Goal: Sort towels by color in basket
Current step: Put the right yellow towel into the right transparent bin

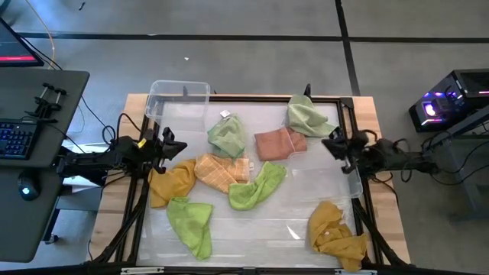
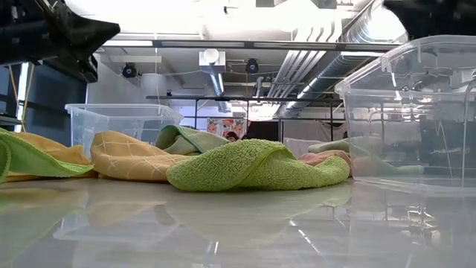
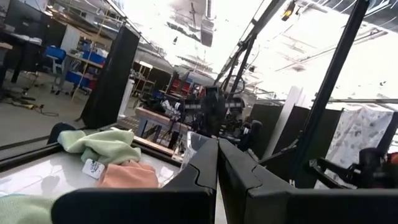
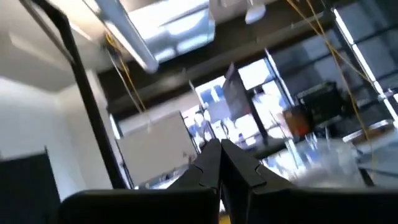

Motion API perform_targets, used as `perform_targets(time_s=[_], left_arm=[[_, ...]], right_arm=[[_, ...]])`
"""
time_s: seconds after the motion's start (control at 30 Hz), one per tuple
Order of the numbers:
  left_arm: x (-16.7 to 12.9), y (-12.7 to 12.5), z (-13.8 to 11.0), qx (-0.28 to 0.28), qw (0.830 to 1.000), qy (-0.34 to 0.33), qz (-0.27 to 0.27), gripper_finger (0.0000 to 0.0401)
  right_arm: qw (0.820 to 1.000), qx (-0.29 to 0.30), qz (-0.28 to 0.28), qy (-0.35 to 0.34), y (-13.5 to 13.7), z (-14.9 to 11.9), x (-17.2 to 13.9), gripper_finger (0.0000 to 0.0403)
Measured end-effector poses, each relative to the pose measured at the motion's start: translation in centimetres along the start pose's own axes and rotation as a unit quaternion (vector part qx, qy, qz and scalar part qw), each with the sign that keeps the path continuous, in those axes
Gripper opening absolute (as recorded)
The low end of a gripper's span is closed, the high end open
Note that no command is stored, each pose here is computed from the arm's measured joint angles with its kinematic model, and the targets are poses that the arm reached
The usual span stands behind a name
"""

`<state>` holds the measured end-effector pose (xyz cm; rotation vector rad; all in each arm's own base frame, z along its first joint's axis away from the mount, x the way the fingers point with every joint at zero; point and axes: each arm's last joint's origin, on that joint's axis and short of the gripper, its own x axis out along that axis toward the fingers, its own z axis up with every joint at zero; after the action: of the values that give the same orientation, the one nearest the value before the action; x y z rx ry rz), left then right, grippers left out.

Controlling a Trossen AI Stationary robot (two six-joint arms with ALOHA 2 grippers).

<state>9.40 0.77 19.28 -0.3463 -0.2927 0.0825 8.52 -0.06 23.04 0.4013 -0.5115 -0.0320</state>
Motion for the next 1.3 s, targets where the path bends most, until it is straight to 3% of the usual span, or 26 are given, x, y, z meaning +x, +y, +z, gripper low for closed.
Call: perform_targets(time_s=[0.1, 0.2, 0.3, 0.37, 0.5, 0.53, 0.6, 0.67, 0.8, 0.87, 1.0, 1.1, 1.3], left_arm=[[0.0, 0.0, 0.1, 0.0, 1.0, -0.004, -0.002, 0.0], [0.0, -0.1, 0.1, -0.035, 0.999, -0.006, -0.006, 0.0], [0.0, -0.1, 0.1, -0.09, 0.996, -0.003, -0.006, 0.0], [0.0, -0.1, 0.0, -0.099, 0.995, 0.001, -0.005, 0.0], [0.0, 0.1, -0.2, -0.074, 0.997, 0.011, 0.005, 0.0], [0.0, 0.1, -0.3, -0.074, 0.997, 0.014, 0.012, 0.0], [0.0, 0.2, -0.4, -0.073, 0.997, 0.017, 0.018, 0.0], [0.1, 0.2, -0.4, -0.072, 0.997, 0.018, 0.018, 0.0], [0.0, 0.2, -0.4, -0.067, 0.997, 0.018, 0.018, 0.0], [0.0, 0.2, -0.4, -0.057, 0.998, 0.019, 0.018, 0.0], [0.0, 0.2, -0.5, -0.04, 0.999, 0.022, 0.021, 0.0], [0.1, 0.3, -0.5, -0.04, 0.999, 0.023, 0.025, 0.0], [0.2, 0.3, -0.7, -0.04, 0.998, 0.032, 0.028, 0.0]], right_arm=[[1.0, 0.022, 0.004, 0.014, 2.0, 3.9, 1.9, 0.0], [0.991, 0.008, -0.022, 0.128, 4.0, 6.6, 5.3, 0.0], [0.964, 0.039, -0.037, 0.259, 6.4, 8.4, 9.8, 0.0], [0.921, 0.093, -0.036, 0.376, 8.2, 8.6, 12.8, 0.0], [0.786, 0.226, -0.034, 0.575, 12.3, 6.8, 17.2, 0.0], [0.762, 0.243, -0.031, 0.6, 13.6, 6.4, 17.8, 0.0], [0.73, 0.265, -0.026, 0.629, 16.6, 5.5, 18.2, 0.0], [0.694, 0.288, -0.046, 0.658, 19.3, 3.9, 17.6, 0.0], [0.587, 0.311, -0.157, 0.731, 23.2, -0.6, 13.8, 0.0001], [0.557, 0.321, -0.198, 0.74, 24.7, -2.0, 11.9, 0.001], [0.477, 0.308, -0.294, 0.769, 25.9, -5.6, 7.9, 0.0064], [0.461, 0.287, -0.355, 0.761, 25.7, -7.9, 5.7, 0.0123], [0.461, 0.248, -0.452, 0.722, 23.1, -12.9, 2.4, 0.023]])
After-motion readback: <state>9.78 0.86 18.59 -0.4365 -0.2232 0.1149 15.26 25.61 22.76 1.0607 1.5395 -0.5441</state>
